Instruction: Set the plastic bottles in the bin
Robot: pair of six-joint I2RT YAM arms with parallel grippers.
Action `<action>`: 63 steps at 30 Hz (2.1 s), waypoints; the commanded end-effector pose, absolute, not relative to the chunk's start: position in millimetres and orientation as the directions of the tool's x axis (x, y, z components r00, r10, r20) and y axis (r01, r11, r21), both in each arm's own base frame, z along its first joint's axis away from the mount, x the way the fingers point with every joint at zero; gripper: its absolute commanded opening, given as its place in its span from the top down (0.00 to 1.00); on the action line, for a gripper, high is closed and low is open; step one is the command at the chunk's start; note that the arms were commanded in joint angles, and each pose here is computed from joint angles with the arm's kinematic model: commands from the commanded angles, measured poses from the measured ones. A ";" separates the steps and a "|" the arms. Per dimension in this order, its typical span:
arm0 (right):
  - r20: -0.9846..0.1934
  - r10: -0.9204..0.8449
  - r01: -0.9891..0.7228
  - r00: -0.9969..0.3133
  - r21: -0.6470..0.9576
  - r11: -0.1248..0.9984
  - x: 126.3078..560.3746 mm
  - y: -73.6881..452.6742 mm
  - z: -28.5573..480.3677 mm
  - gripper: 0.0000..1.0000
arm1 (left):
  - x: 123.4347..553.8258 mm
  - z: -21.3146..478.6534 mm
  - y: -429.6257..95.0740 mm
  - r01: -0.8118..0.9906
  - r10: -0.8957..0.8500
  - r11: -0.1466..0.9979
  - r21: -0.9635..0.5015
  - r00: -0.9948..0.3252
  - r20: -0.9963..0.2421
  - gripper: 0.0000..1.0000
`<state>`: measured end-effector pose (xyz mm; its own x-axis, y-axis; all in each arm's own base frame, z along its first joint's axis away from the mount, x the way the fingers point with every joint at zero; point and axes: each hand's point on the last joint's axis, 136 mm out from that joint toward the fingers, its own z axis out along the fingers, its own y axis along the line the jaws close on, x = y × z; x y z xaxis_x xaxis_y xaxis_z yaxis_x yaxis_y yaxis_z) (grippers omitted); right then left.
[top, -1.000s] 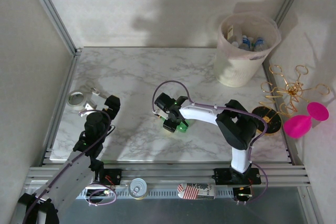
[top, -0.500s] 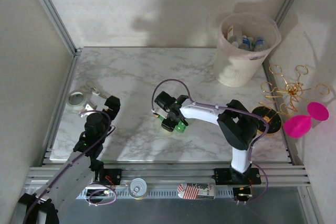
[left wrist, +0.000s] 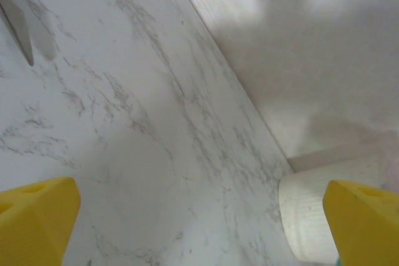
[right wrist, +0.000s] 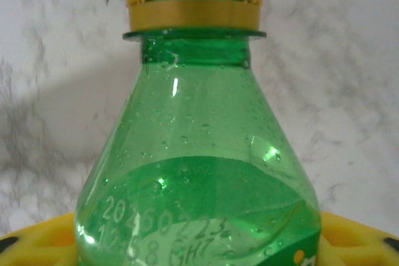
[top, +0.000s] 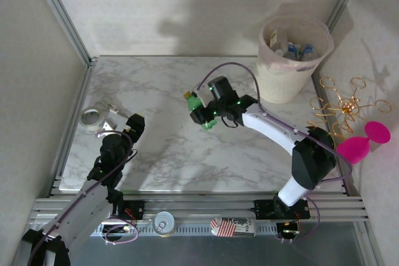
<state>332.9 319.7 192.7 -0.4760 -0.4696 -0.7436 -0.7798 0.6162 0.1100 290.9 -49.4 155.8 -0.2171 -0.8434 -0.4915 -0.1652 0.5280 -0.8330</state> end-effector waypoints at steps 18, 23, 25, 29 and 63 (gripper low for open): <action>-0.985 0.129 -0.091 -0.110 0.139 0.986 477.6 62.4 456.4 0.58 | 305.7 179.3 -135.4 0.070 -0.631 0.673 -0.736 -0.466 -0.621 0.00; -0.984 0.169 0.019 -0.054 0.168 0.986 487.8 15.5 462.0 0.58 | 306.2 170.8 -158.2 0.090 -0.573 0.702 -0.706 -0.517 -0.636 0.00; -0.984 0.175 0.060 -0.043 0.173 0.983 490.2 1.5 459.6 0.58 | 306.5 166.8 -163.7 0.090 -0.568 0.701 -0.708 -0.530 -0.630 0.00; -0.984 0.175 0.128 -0.042 0.169 0.977 495.0 -20.0 446.9 0.58 | 306.9 160.2 -169.4 0.084 -0.563 0.701 -0.708 -0.544 -0.622 0.00; -0.972 0.227 0.187 -0.054 0.214 0.959 496.4 -50.4 419.1 0.01 | 305.7 166.8 -149.1 0.015 -0.589 0.740 -0.673 -0.468 -0.659 0.00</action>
